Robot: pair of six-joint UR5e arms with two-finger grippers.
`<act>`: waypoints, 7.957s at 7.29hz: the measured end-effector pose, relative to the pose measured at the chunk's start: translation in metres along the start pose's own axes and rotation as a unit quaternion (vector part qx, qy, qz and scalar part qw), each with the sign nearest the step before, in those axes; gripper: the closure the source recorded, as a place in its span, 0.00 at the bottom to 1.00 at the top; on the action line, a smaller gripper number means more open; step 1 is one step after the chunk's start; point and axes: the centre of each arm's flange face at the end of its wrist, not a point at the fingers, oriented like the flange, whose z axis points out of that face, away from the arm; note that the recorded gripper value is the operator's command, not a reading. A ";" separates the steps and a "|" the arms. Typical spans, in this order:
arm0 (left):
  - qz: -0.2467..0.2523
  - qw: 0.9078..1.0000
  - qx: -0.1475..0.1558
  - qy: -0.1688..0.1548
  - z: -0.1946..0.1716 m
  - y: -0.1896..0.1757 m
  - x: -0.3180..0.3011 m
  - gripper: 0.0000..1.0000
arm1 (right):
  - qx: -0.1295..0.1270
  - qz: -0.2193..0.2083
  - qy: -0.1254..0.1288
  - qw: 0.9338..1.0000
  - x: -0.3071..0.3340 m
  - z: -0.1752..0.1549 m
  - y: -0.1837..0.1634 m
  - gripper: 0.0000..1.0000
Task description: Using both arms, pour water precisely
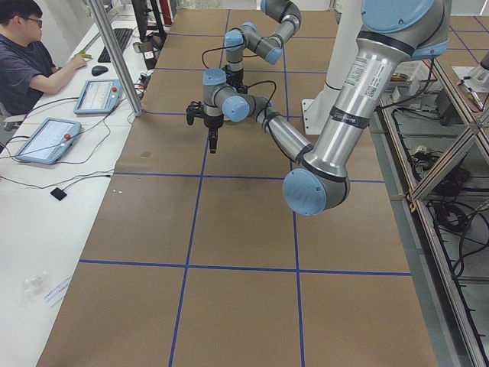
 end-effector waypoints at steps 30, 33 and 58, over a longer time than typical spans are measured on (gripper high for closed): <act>-0.026 0.999 -0.005 0.020 -0.014 0.012 0.009 0.00 | 0.485 0.369 0.284 0.740 0.106 0.121 0.479 1.00; -0.026 0.999 -0.005 0.020 -0.014 0.012 0.008 0.00 | 0.495 0.356 0.281 0.741 0.102 0.152 0.495 1.00; -0.028 0.999 -0.006 0.019 -0.015 0.013 0.003 0.00 | 0.497 0.329 0.243 0.765 0.076 0.161 0.527 0.01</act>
